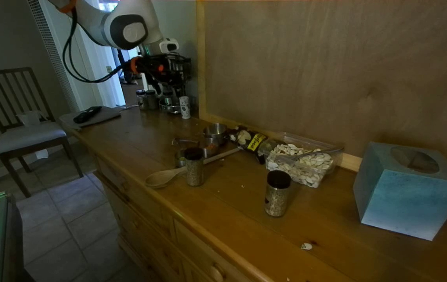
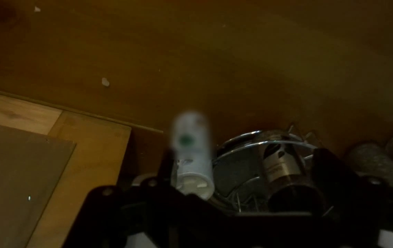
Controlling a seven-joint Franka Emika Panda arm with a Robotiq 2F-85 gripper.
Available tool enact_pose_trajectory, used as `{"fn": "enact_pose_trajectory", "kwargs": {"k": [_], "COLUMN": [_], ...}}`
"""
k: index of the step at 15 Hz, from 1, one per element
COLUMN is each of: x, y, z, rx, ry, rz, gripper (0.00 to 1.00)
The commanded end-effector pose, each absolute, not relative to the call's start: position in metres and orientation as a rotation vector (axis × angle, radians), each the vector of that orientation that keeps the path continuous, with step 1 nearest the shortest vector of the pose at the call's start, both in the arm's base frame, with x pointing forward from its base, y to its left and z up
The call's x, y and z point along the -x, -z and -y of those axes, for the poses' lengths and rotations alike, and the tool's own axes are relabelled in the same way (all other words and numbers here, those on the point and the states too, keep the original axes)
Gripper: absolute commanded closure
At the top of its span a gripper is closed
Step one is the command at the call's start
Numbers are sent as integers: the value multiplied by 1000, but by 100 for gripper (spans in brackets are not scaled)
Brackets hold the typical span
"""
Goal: Move the white bottle to the right side of the spice rack
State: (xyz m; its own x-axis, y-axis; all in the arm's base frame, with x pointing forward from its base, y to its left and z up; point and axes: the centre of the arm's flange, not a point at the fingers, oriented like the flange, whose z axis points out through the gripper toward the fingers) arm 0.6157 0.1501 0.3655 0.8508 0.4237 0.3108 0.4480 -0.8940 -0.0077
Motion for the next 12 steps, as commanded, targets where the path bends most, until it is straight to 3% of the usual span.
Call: {"fn": "enact_pose_trajectory", "kwargs": {"k": [1,4,12], "x": [-548,-506,-397], "y": [-394,-422,-469], "z": [-146,-144,-138], "rx": [2950,3002,3028], "ry": [378,288,608], "rz": [725,629,445], "gripper": [0,0,0]}}
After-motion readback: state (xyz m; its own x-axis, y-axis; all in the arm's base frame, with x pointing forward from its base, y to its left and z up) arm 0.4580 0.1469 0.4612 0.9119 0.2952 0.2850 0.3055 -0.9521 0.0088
